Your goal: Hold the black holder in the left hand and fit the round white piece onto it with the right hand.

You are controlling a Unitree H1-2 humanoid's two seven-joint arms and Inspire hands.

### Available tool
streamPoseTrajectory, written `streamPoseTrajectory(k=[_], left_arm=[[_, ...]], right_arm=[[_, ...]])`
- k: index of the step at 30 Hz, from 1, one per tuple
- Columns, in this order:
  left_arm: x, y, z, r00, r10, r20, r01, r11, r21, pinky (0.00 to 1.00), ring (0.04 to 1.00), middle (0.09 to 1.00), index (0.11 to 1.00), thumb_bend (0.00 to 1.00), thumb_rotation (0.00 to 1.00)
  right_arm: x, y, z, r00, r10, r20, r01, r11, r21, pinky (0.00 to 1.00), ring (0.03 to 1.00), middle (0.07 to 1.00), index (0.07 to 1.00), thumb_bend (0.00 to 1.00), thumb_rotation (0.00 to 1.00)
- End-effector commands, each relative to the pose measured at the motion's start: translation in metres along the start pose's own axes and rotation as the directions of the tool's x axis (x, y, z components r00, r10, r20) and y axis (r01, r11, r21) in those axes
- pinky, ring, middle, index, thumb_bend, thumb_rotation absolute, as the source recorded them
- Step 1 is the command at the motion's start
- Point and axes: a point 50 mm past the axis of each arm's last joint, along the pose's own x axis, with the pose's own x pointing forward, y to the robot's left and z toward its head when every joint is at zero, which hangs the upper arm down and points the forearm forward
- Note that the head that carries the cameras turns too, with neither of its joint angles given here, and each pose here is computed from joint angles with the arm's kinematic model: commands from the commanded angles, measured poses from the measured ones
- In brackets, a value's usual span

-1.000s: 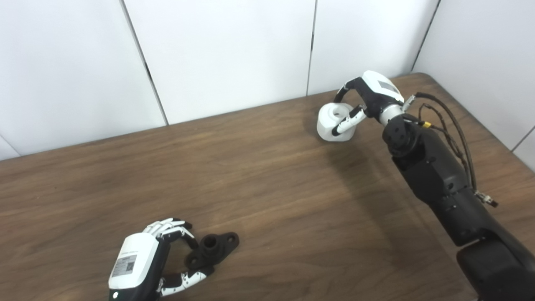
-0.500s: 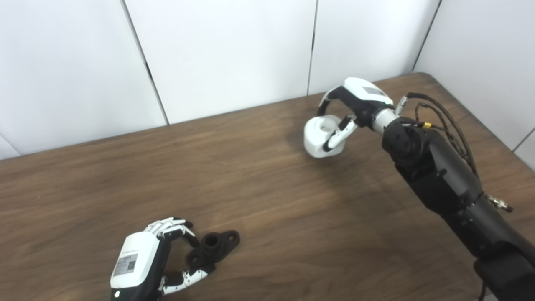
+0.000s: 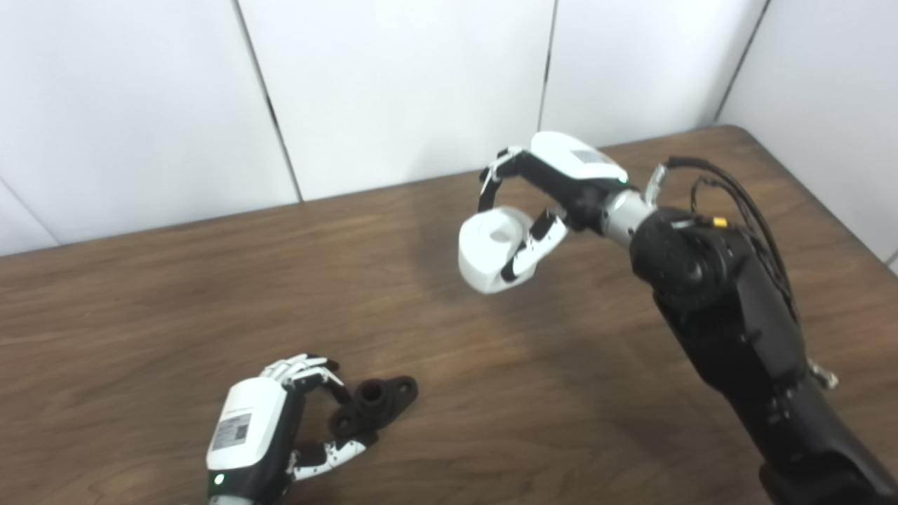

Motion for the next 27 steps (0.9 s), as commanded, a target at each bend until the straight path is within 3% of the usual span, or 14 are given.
streamPoseTrajectory(k=[1,7,16,27], left_arm=[[0.005,0.0,0.007,1.0,-0.012,0.001,0.011,1.0,0.025,0.85,0.825,0.755,0.486,0.52,0.06],[0.008,-0.002,0.018,1.0,-0.018,-0.003,0.018,0.999,0.026,0.86,0.833,0.761,0.486,0.52,0.06],[0.01,0.001,0.029,0.999,-0.03,-0.016,0.031,0.999,0.037,0.88,0.841,0.765,0.487,0.52,0.06],[0.012,0.002,0.033,0.999,-0.031,-0.011,0.032,0.998,0.045,0.87,0.837,0.761,0.486,0.52,0.06]], right_arm=[[-0.004,-0.013,0.017,0.996,-0.061,0.061,0.062,0.998,-0.007,0.89,0.906,0.784,0.485,0.52,0.14],[-0.008,0.005,0.041,0.989,-0.012,0.148,0.015,1.0,-0.024,0.94,0.916,0.799,0.484,0.52,0.14],[-0.005,0.034,0.057,0.981,0.038,0.189,-0.043,0.999,0.021,0.96,0.925,0.81,0.484,0.52,0.14],[-0.001,0.051,0.079,0.969,0.061,0.239,-0.078,0.995,0.059,0.99,0.93,0.811,0.483,0.52,0.14]])
